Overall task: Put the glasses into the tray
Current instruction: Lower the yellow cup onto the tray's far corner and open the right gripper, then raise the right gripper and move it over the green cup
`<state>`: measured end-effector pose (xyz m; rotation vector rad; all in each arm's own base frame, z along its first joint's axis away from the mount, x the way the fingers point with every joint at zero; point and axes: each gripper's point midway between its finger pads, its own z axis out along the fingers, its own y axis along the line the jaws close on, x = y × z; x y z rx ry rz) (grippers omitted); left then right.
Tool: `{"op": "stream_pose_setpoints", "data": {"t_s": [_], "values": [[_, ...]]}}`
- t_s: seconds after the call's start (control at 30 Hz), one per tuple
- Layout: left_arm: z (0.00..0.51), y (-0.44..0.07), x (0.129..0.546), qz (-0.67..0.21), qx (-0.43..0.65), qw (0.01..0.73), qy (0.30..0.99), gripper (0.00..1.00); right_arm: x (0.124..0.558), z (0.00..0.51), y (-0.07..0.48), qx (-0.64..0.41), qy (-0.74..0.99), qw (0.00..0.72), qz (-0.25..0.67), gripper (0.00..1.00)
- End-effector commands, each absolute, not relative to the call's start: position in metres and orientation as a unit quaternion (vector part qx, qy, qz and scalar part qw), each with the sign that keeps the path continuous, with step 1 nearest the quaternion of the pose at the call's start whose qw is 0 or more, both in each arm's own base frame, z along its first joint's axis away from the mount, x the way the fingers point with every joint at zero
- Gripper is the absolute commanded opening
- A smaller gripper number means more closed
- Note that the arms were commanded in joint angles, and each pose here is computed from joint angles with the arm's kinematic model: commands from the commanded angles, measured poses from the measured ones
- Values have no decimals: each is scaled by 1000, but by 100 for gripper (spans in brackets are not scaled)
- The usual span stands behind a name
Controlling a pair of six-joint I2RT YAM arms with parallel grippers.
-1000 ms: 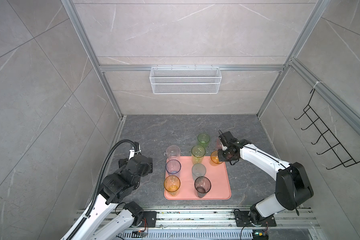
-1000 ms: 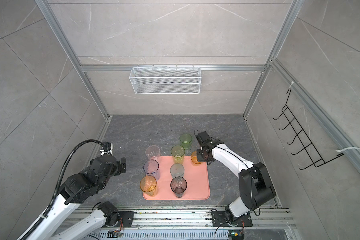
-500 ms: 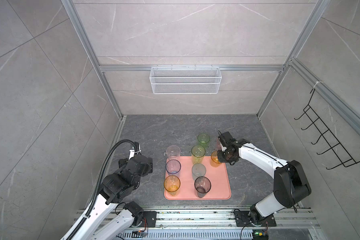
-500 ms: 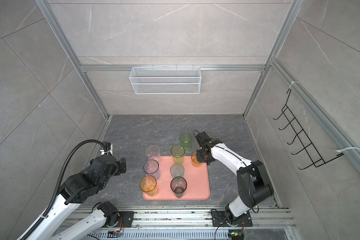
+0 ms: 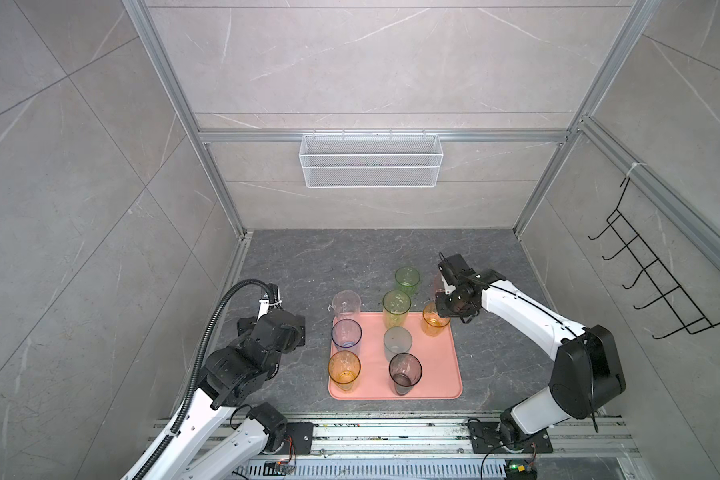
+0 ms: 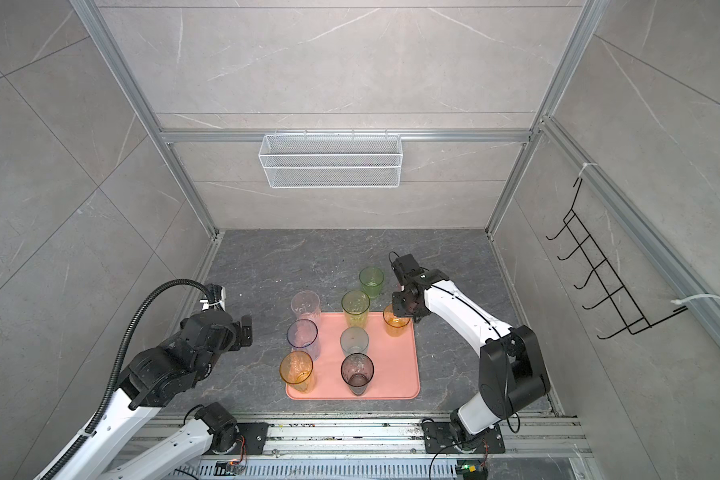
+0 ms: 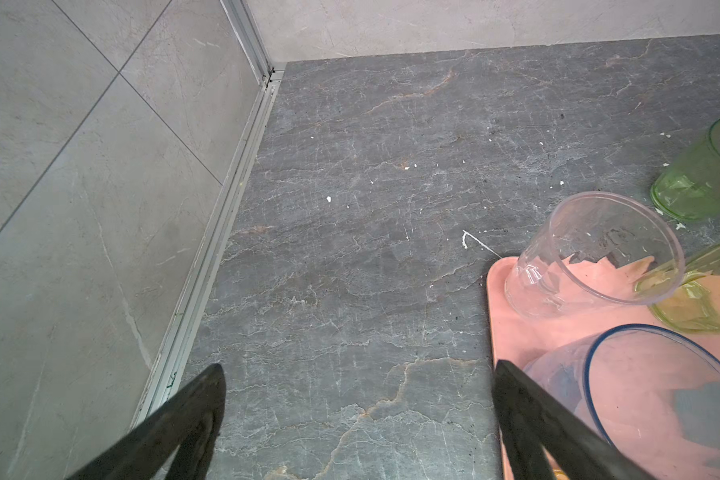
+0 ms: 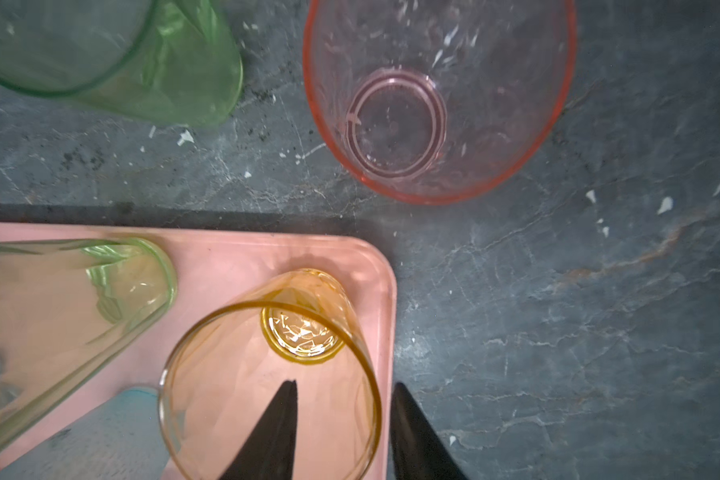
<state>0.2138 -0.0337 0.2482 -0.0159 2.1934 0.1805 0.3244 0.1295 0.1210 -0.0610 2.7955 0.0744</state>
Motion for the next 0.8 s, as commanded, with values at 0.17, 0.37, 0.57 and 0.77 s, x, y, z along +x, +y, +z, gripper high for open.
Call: {"op": "stream_pose_setpoints", "data": {"t_s": [0.17,0.37,0.57,0.77], "values": [[252,-34,214,62,-14,462,884,100,348,190,136,-36,966,252,42,42],[252,-34,214,63,-14,463,884,100,369,212,146,-39,956,284,56,43],[252,-34,214,62,-15,464,884,100,392,221,157,-36,949,306,67,44],[253,-34,214,63,-15,464,883,100,411,216,167,-32,947,311,74,47]]}}
